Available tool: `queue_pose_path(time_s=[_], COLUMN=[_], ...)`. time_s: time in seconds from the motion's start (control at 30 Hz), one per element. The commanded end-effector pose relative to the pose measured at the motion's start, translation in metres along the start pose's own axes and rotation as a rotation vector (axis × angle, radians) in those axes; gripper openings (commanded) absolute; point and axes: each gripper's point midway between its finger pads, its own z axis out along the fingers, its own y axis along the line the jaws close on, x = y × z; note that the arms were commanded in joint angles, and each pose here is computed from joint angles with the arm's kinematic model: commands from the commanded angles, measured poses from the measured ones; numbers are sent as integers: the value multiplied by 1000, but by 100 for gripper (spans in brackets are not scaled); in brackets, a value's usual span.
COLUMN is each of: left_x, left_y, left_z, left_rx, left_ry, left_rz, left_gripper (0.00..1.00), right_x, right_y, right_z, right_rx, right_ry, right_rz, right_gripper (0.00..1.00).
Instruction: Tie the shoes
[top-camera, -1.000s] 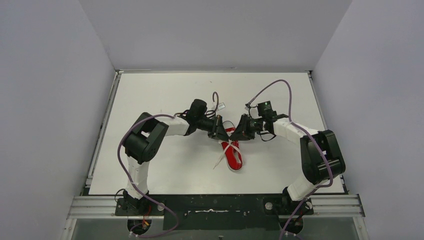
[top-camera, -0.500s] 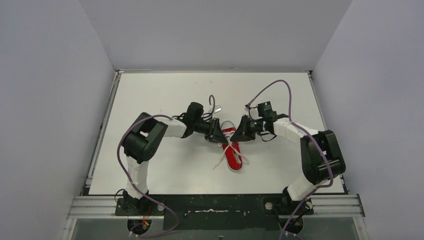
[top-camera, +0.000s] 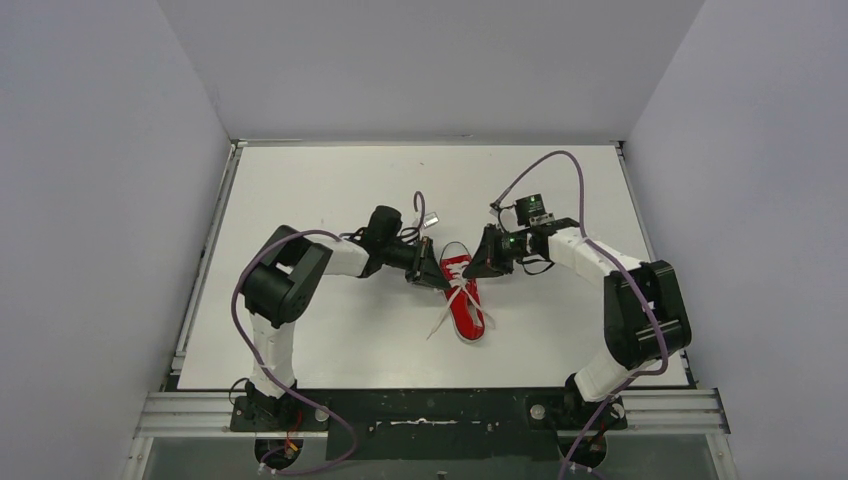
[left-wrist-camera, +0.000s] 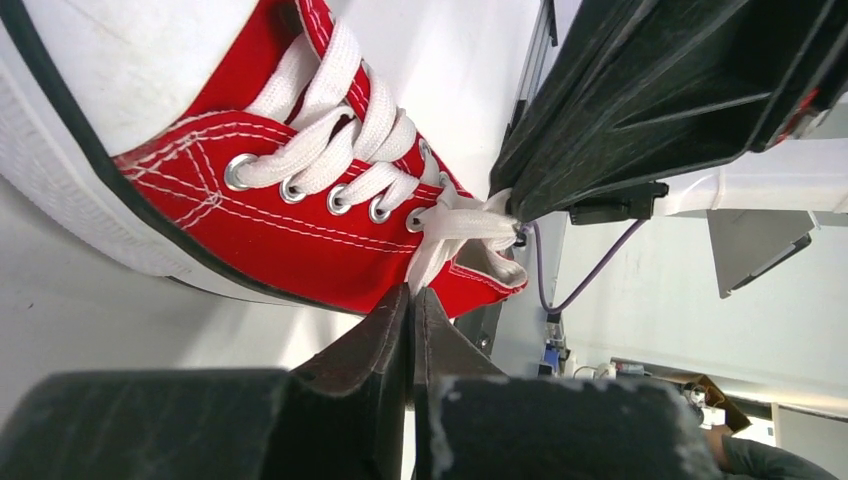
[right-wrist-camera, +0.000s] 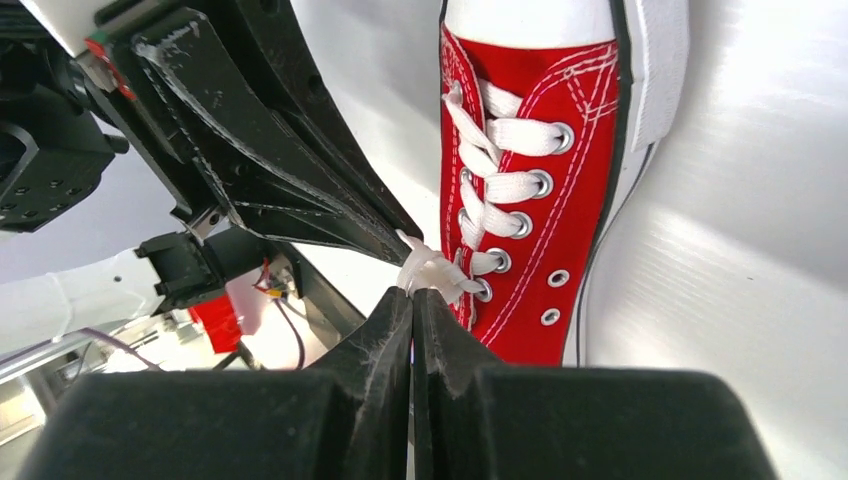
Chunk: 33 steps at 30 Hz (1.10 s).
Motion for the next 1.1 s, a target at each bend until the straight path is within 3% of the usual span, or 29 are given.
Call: queue_pose_path(time_s=[0.0,0.27,0.47,0.67,1.07], left_x=[-3,5,16,25,45], left_y=[-26,-39,-34,-30,-1], left_z=[-7,-13,-16,-19,-19], left_rx=[39,41,13,-11,-97], left_ry=[-5,3,22,36,77], left_rz=[86,82,31,3,-93], left_gripper=[0,0,0,0,0], right_x=[-16,-31,-68,-79,-67], right_y=[14,-4,-3,-6,-83], right_z=[-31,-44,-57,-63,-56], right_rx=[75,235,323,340,498], right_ry=[-60,-126,-318,-400,-458], right_rz=[-142,-169,-126,-121,57], right_gripper=[0,0,0,0,0])
